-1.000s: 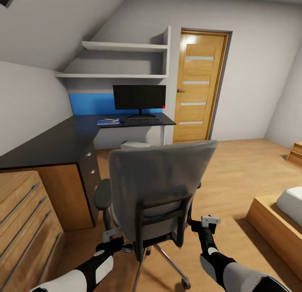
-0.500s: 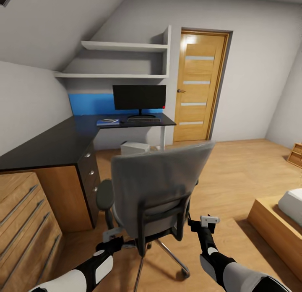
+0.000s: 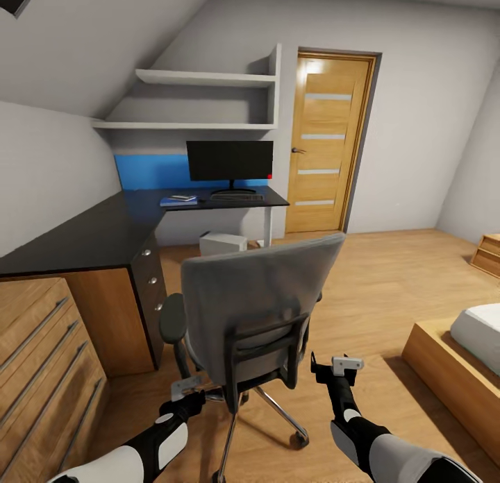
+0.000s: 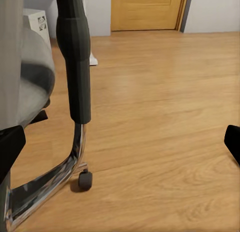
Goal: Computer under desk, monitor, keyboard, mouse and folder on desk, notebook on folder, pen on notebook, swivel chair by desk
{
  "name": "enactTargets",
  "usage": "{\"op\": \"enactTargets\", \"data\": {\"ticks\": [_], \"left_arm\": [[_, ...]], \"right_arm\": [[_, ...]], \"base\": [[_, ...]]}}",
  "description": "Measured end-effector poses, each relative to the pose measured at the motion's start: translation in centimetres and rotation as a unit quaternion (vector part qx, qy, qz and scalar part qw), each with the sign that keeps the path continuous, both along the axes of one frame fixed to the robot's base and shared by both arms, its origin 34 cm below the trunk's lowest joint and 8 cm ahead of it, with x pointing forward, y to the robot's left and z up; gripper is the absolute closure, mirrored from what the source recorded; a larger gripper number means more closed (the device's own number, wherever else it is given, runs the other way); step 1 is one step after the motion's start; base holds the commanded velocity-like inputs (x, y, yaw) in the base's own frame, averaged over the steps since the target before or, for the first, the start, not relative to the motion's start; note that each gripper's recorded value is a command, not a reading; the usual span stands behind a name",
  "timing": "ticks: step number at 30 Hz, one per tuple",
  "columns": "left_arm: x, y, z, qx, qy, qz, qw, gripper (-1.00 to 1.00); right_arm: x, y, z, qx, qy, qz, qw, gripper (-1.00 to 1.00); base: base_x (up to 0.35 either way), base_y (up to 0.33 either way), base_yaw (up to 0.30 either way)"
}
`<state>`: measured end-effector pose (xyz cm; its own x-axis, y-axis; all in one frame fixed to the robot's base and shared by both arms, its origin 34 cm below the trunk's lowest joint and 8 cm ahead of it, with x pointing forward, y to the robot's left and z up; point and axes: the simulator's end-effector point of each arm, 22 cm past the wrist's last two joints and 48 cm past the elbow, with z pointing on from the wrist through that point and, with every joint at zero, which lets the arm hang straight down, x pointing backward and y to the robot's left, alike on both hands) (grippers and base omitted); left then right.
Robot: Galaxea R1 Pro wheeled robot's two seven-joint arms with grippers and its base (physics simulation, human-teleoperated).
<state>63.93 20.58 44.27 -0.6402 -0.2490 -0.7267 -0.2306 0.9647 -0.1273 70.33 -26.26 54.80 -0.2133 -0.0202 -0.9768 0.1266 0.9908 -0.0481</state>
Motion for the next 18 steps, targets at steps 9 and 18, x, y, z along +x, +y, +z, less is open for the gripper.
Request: {"op": "enactTargets", "data": {"ticks": [9,18], "left_arm": [[-0.01,-0.04,-0.05,-0.001,0.001,0.000,1.0000,-1.00],[-0.01,0.09,-0.07,0.000,0.001,0.001,1.0000,-1.00]], "right_arm": [[0.01,0.00,-0.03,0.000,0.000,0.000,1.0000,-1.00],[0.01,0.29,-0.04,0.001,0.000,0.001,1.0000,-1.00]], "base": [[-0.090,-0.048,0.000],[-0.268,-0.122,0.000]]}}
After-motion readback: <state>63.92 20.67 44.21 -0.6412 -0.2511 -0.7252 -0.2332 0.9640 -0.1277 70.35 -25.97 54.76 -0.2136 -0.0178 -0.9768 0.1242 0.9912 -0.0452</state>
